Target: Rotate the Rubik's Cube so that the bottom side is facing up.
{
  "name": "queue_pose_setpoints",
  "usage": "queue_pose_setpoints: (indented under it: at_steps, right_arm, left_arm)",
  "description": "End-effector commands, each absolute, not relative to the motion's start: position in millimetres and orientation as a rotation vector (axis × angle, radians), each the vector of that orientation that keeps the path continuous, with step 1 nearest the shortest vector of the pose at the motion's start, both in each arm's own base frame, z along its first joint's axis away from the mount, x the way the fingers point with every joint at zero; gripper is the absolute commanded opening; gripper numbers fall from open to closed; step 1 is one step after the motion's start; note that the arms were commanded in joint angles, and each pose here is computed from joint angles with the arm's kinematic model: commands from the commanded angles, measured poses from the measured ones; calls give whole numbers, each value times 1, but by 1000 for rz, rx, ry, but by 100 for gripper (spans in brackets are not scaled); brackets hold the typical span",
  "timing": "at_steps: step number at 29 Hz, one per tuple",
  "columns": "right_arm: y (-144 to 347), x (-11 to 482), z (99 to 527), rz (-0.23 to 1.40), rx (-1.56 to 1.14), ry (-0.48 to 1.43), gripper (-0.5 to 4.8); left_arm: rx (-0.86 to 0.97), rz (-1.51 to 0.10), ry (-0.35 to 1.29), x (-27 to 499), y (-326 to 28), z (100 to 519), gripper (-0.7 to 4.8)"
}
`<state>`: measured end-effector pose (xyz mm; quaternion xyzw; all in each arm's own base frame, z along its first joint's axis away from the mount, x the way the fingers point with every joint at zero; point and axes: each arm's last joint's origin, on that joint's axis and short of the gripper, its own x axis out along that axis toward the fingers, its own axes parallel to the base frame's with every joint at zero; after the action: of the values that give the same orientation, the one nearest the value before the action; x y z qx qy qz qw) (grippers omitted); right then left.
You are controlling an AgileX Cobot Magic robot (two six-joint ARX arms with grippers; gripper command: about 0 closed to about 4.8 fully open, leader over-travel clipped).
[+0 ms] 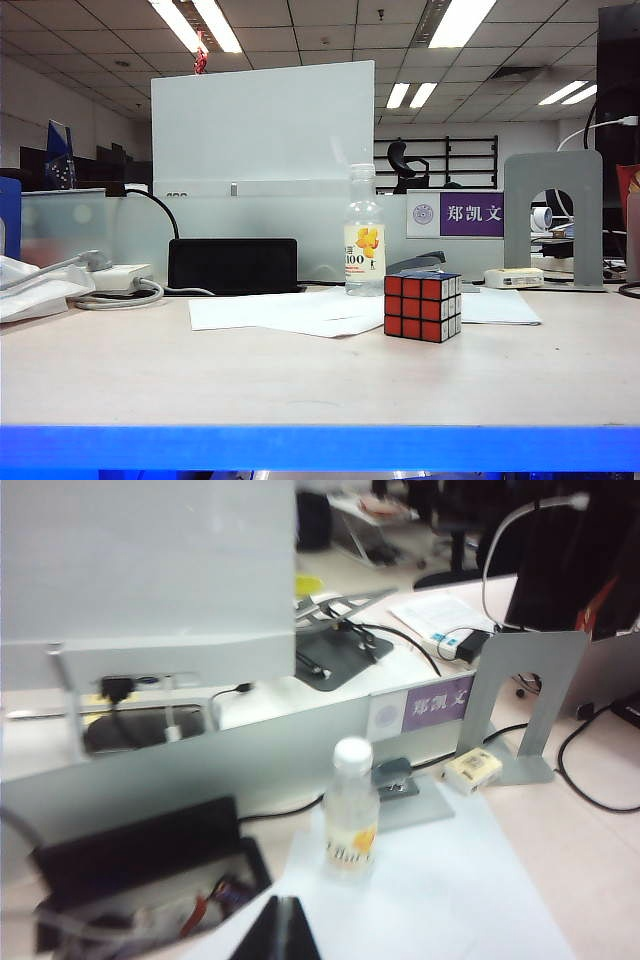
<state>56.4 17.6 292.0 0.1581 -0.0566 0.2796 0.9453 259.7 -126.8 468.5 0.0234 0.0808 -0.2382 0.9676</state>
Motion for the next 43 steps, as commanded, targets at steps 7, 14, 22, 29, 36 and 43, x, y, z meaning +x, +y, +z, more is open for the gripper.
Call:
queue_pose_setpoints:
  at_steps: [7, 14, 22, 29, 36, 43]
  right_arm:
    - [9, 53, 292, 249, 223, -128, -6]
    - [10, 74, 251, 218, 175, -151, -6]
    - [10, 94, 202, 177, 161, -306, -6]
    - [9, 98, 187, 99, 55, -220, -6]
    - [4, 100, 181, -72, 41, -162, -6]
    - [5, 101, 166, -63, 26, 1, -6]
  left_arm:
    - [45, -307, 61, 120, -53, 398, -6]
    - [13, -224, -232, 35, -10, 331, -6]
    - [33, -124, -115, 58, -18, 269, -6]
    - [38, -77, -229, 88, -30, 203, -6]
    - [69, 117, -101, 96, -21, 177, -6]
    - [57, 149, -78, 97, -17, 175, 57]
